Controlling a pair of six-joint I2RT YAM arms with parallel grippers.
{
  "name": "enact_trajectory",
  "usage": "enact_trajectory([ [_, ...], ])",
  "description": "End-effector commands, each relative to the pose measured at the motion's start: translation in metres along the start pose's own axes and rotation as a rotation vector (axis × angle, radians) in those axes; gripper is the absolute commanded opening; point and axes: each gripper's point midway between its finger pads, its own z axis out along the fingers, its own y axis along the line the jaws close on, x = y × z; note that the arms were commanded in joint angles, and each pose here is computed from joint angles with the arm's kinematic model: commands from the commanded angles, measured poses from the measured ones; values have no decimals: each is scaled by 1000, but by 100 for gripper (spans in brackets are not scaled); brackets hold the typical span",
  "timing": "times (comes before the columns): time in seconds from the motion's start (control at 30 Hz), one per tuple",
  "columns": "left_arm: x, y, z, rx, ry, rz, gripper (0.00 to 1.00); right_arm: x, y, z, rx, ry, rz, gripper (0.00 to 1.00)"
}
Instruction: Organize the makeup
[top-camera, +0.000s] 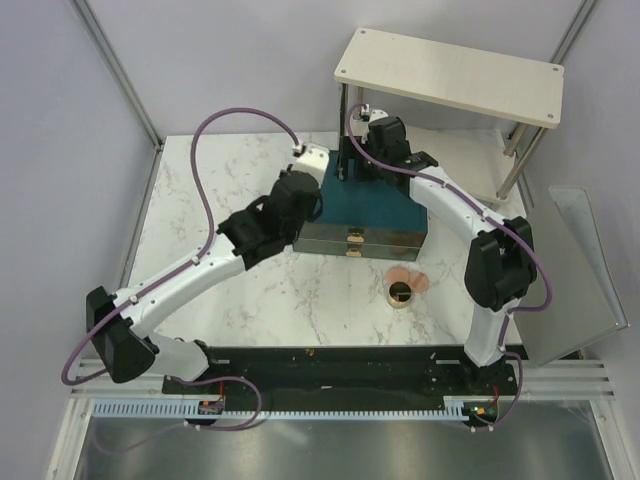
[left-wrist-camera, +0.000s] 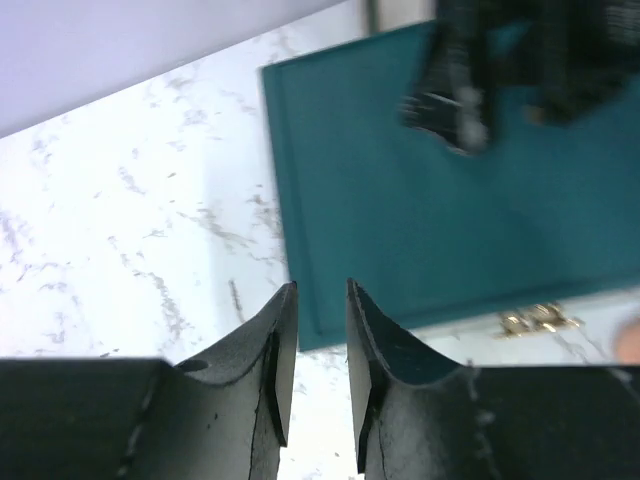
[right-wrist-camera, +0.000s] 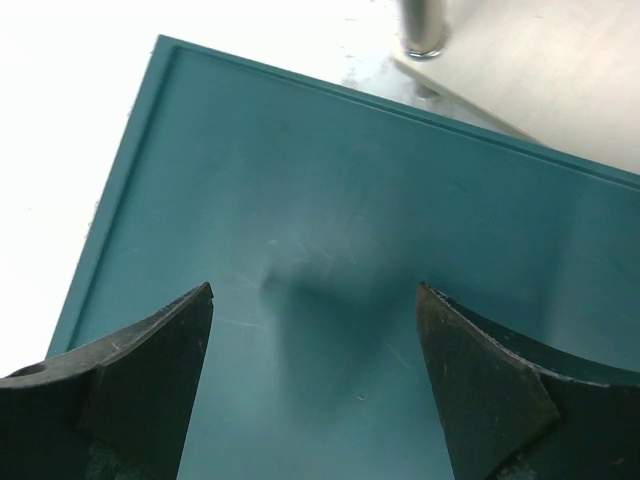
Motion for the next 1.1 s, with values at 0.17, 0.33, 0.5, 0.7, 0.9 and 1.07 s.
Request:
enact_trajectory([
  [0.17, 44, 88, 55, -95, 219, -164, 31, -24, -68, -83, 407, -119, 81, 76],
  [0.33, 53, 97, 74, -105, 267, -179, 31, -34, -108, -137, 620, -225, 92, 59],
  [0.5, 68, 98, 97, -120, 321, -195, 30, -31, -144, -182, 787, -278, 82, 45],
  [0.7, 87, 118, 121, -154, 379, -221, 29, 11, -191, -174, 865, -150, 112, 27],
  [0.9, 85, 146, 127, -186, 391, -283, 28, 47, -208, -126, 836, -40, 118, 0],
  [1.07, 86, 149, 127, -175, 387, -311, 28, 45, -215, -89, 779, 6, 88, 0],
])
